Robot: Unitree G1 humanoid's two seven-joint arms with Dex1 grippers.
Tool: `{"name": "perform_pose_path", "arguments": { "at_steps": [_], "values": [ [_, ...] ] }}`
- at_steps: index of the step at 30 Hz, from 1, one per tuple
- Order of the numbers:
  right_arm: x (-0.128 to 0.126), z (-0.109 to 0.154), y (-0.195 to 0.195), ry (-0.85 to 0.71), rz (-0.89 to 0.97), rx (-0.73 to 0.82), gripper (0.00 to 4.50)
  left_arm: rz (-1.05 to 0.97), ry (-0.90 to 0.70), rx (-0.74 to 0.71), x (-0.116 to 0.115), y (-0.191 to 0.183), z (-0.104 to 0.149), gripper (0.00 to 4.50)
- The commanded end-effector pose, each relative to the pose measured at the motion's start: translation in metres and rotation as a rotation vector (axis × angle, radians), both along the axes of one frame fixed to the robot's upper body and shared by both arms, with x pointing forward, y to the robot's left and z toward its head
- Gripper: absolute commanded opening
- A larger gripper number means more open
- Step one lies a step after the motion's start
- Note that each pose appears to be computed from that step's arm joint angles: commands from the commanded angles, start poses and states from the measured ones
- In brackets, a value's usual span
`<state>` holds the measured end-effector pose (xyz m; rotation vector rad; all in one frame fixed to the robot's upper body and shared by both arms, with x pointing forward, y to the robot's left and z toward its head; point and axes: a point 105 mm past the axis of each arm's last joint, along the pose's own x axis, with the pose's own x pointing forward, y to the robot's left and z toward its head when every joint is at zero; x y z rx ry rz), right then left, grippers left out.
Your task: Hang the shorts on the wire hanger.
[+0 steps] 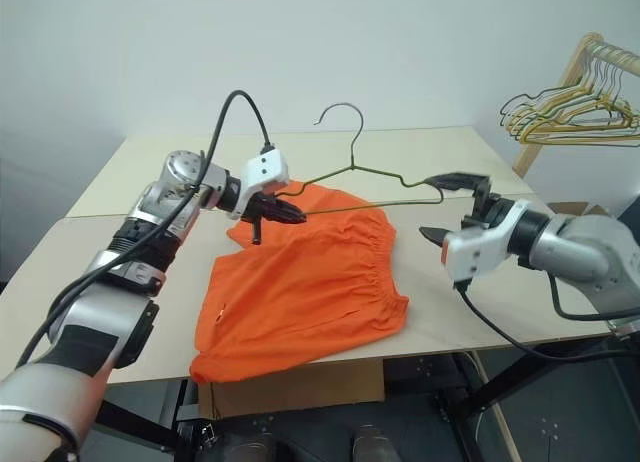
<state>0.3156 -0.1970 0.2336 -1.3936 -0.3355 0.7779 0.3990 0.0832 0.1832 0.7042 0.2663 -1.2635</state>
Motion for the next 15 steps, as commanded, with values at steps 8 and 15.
{"name": "perform_pose_path", "arguments": {
  "at_steps": [8, 15],
  "values": [
    [0.022, 0.005, 0.01, 0.629, -0.178, 0.1, 4.42, -0.129, -0.137, -0.018, -0.018, -0.001, 0.026, 0.0],
    [0.038, -0.005, 0.021, 0.728, -0.248, 0.059, 4.26, -0.129, -0.137, -0.016, -0.02, 0.0, 0.025, 0.0]
  ]
}}
